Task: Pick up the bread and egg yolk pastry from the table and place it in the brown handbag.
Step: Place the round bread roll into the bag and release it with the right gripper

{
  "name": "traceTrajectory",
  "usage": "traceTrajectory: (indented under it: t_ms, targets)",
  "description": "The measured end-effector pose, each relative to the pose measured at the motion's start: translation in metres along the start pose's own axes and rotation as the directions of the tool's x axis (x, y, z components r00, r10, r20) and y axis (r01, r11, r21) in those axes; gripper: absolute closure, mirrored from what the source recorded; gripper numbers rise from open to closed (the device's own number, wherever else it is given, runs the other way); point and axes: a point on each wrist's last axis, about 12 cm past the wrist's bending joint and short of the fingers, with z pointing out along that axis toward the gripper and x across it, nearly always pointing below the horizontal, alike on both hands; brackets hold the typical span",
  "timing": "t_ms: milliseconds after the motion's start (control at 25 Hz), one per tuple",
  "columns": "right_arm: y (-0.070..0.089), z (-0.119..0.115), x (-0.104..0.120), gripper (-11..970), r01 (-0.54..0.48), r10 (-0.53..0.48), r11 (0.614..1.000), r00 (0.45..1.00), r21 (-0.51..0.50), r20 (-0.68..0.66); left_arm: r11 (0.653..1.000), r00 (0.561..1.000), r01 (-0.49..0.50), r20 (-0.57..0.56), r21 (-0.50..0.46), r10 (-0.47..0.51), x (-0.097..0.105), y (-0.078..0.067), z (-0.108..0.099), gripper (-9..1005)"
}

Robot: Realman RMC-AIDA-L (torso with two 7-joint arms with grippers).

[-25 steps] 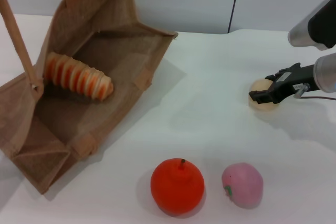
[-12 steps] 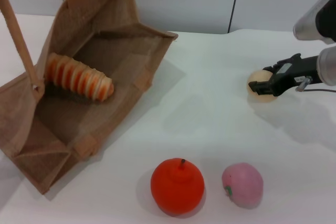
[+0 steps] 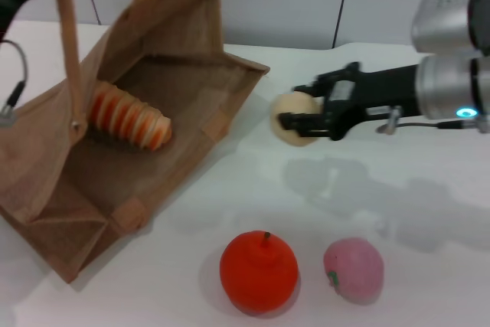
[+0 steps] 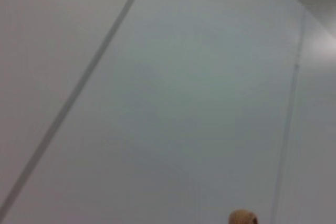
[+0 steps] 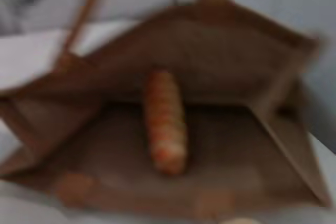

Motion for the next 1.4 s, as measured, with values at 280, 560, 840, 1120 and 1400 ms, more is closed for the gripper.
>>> traceTrajectory:
  t_ms: [280, 560, 840, 1120, 1400]
  targets:
    - [0.025, 0.048, -0.021, 463, 0.114, -0.113, 0.994, 0.993, -0.007, 0.044, 0.99, 0.998, 0.063, -0.035, 0.124, -0.06, 0.009, -0.014, 0.021, 873]
    - [0.035, 0.09, -0.037, 480, 0.189, -0.194, 0.976, 0.98, 0.104, 0.035, 0.962, 0.992, 0.117, 0.008, 0.246, -0.122, 0.002, -0.028, 0.021, 873]
    - [0.025, 0.1, -0.043, 484, 0.233, -0.253, 0.927, 0.967, 0.293, 0.031, 0.949, 0.987, 0.146, 0.024, 0.281, -0.159, -0.002, -0.031, 0.02, 873]
    - [0.018, 0.103, -0.036, 497, 0.242, -0.246, 0.929, 0.969, 0.28, -0.021, 0.965, 0.986, 0.129, 0.074, 0.227, -0.15, -0.01, -0.024, 0.005, 873]
    - [0.047, 0.102, -0.047, 381, 0.27, -0.276, 0.954, 0.96, 0.131, 0.036, 0.987, 0.986, 0.078, 0.136, 0.138, -0.097, -0.017, -0.016, -0.013, 873]
